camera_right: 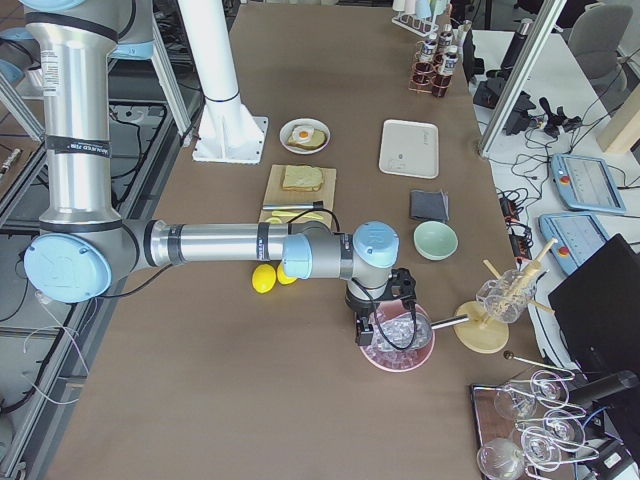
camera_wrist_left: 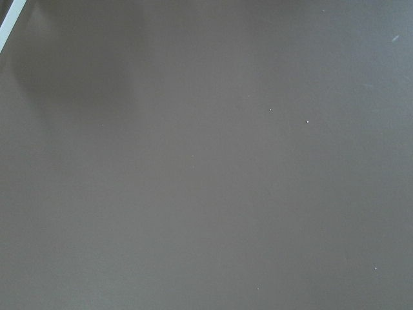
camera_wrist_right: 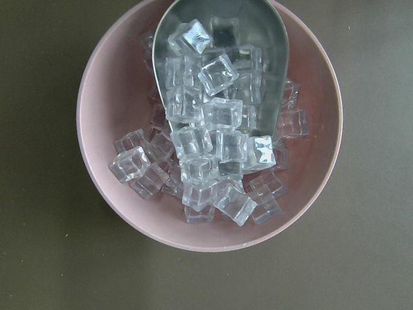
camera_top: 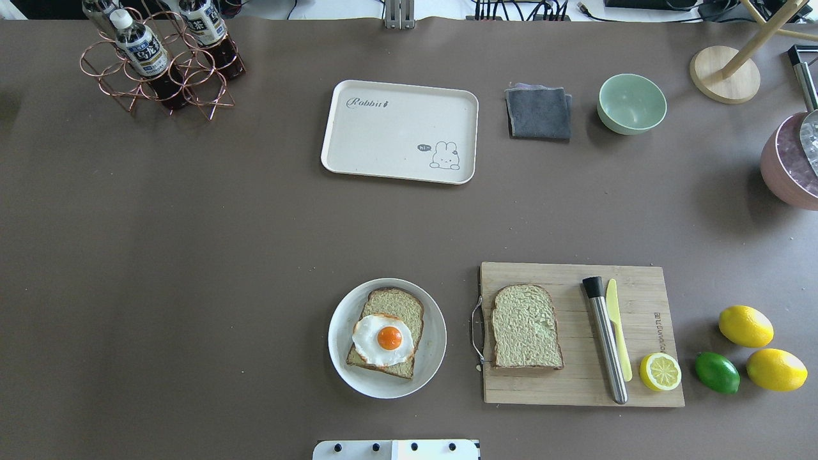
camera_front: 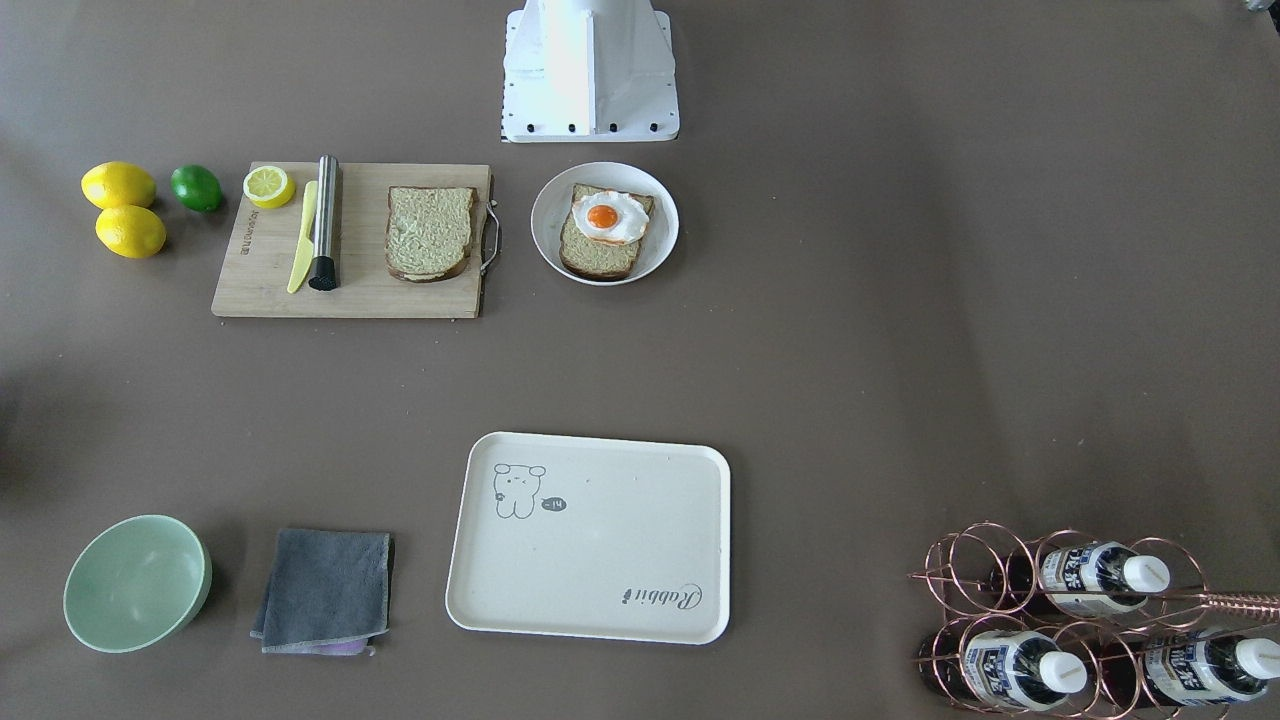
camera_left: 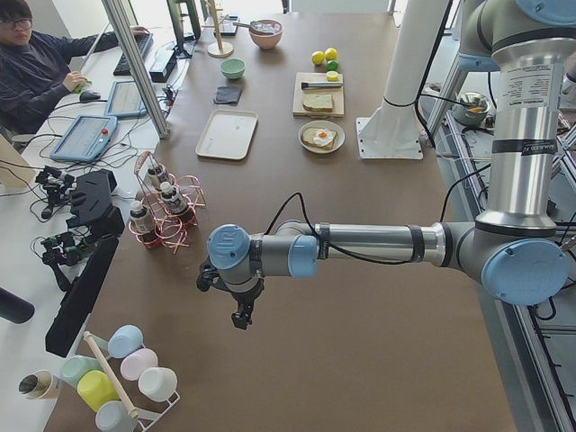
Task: Make sandwich and place on tray
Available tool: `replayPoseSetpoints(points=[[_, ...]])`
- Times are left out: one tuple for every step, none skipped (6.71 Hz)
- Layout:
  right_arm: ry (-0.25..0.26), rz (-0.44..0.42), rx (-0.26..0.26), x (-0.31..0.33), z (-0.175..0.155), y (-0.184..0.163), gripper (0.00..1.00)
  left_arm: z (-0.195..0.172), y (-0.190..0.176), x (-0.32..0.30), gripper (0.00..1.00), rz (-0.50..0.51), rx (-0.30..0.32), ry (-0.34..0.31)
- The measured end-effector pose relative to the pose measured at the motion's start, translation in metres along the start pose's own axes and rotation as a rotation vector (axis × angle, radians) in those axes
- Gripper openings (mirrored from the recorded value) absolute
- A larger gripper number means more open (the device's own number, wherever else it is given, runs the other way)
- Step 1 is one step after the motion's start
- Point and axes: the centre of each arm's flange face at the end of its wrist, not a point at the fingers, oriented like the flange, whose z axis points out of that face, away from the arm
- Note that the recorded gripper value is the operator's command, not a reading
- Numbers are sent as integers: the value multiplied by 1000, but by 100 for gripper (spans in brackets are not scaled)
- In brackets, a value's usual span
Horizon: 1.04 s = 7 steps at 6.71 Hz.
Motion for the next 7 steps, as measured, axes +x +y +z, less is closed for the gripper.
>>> replayPoseSetpoints(points=[[-1, -5, 7, -2, -3, -2, 100, -2, -2, 2, 98, 5, 4, -1], [-1, -11, 14, -5, -6, -4, 100, -2, -2, 3, 98, 8, 6, 4], [2, -27, 31, -9, -11, -7, 100, -2, -2, 4, 98, 10, 10, 20], [7, -59, 68, -14, -18, -12, 100, -3, -2, 7, 98, 14, 17, 38], [9, -86, 100, -15, -19, -12, 100, -4, -3, 9, 98, 18, 22, 49], [6, -91, 107, -13, -15, -7, 100, -5, -3, 11, 98, 20, 25, 53], [0, -88, 105, -10, -12, -4, 100, -7, -6, 14, 98, 28, 27, 54]])
